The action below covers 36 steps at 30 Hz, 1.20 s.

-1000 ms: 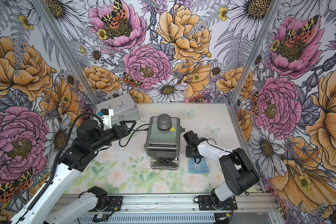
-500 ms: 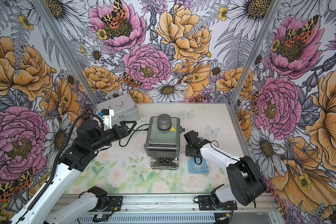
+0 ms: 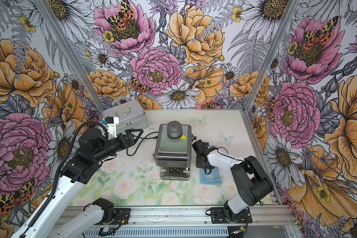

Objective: Wipe the surface of a coffee machine
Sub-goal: Pick up the cleaning item at the center of the board.

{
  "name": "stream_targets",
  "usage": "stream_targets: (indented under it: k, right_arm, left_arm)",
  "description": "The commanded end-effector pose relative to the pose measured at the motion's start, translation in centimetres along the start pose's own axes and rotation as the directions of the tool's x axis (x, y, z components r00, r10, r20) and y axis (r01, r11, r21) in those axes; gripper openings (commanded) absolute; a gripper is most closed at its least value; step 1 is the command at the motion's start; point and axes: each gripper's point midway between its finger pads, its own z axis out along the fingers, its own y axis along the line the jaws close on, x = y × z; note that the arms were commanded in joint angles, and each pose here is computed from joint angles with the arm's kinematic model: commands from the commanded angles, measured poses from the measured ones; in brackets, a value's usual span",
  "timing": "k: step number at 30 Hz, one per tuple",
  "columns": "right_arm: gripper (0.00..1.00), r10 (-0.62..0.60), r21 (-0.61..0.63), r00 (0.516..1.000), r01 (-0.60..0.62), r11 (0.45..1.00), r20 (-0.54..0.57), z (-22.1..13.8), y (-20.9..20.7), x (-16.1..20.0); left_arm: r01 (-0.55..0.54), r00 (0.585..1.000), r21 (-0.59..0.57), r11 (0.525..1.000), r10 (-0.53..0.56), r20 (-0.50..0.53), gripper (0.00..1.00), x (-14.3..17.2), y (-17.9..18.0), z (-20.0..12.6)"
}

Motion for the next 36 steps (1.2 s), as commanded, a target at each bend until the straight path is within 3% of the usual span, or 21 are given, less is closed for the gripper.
stream_targets:
  k: [1,9,20,36]
  right_arm:
    - [0.36,0.015,0.031,1.0,-0.015,0.999,-0.002,0.5,-0.4,0.0]
    - [0.0,-0.015,-0.016,1.0,0.016,1.0,0.017,-0.4,-0.3,-0.3]
    - [0.0,0.021,-0.268,0.978,0.035,0.963,0.206,-8.2,1.5,-3.7]
    - [0.0,0.158,-0.481,0.898,0.067,0.874,0.411,-19.9,0.1,-6.0]
  left_arm:
    - [-0.01,1.0,-0.003,1.0,0.01,-0.024,0.99,0.7,0.5,-0.2]
    - [-0.004,0.999,-0.001,1.0,0.004,-0.031,0.99,0.8,0.5,-0.1]
    - [-0.001,0.999,0.013,1.0,0.002,-0.048,0.98,0.8,-0.5,0.4]
    - [-0.066,0.995,0.079,0.995,0.071,-0.064,0.97,1.4,-3.2,0.0]
